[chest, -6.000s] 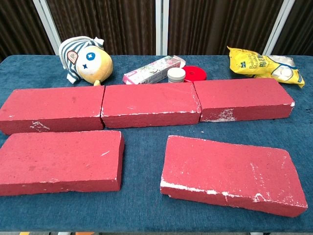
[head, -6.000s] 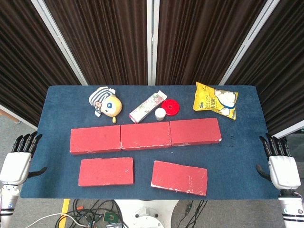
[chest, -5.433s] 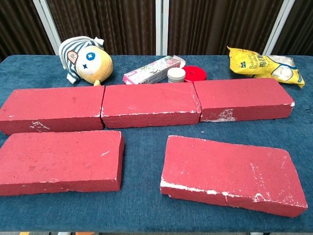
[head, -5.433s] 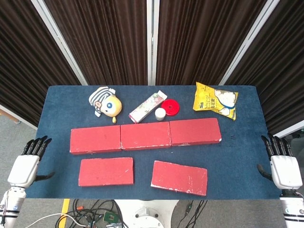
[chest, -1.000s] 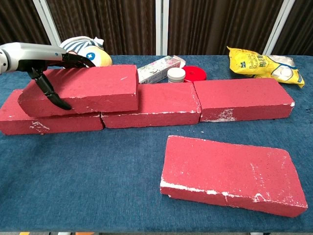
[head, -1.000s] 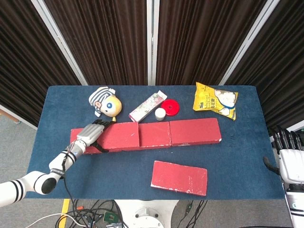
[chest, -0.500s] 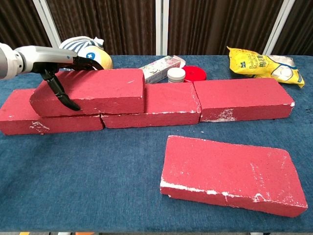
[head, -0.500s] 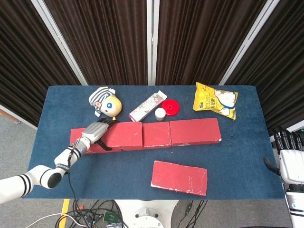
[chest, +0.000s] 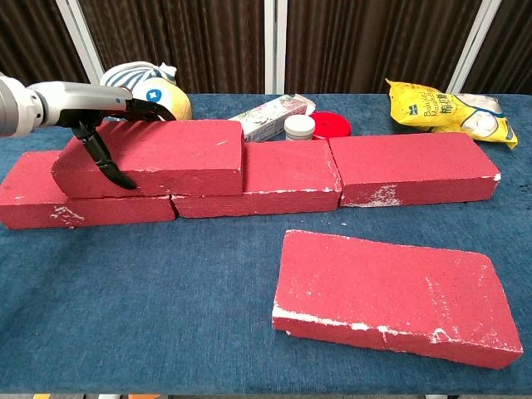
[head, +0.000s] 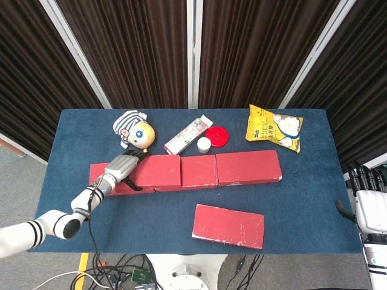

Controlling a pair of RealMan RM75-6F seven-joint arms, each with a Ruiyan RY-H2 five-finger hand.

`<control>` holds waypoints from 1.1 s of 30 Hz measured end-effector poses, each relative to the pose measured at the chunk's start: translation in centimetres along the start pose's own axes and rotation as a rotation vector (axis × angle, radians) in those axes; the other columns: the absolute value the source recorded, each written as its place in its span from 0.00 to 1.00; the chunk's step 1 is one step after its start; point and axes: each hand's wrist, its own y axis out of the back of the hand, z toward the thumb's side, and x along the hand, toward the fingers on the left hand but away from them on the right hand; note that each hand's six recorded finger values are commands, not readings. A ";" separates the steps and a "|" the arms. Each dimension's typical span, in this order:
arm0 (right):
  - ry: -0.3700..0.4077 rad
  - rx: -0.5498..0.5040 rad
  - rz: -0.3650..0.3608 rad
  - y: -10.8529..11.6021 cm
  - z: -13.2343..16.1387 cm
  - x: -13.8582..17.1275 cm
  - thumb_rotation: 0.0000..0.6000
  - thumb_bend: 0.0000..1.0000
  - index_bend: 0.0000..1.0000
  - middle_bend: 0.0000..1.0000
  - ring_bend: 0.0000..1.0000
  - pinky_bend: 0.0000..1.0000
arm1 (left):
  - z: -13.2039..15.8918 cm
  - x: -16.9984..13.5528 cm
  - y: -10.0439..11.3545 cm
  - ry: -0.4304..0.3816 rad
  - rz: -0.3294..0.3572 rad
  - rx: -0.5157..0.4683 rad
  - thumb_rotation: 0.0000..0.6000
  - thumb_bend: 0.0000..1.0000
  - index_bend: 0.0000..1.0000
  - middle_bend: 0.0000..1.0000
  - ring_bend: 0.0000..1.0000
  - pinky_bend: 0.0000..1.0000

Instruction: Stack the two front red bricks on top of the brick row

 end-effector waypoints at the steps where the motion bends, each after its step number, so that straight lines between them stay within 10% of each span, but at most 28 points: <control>1: -0.001 0.000 0.000 0.0 0.0 0.0 1.00 0.21 0.00 0.00 0.00 0.00 | 0.0 0.0 0.0 0.000 0.000 -0.002 1.00 0.09 0.11 0.27 0.23 0.00; 33: -0.011 -0.015 0.031 -1.0 -0.6 -0.3 1.00 0.21 0.00 0.00 0.00 0.00 | 0.7 -0.4 0.1 0.045 0.030 -0.009 1.00 0.09 0.11 0.28 0.23 0.00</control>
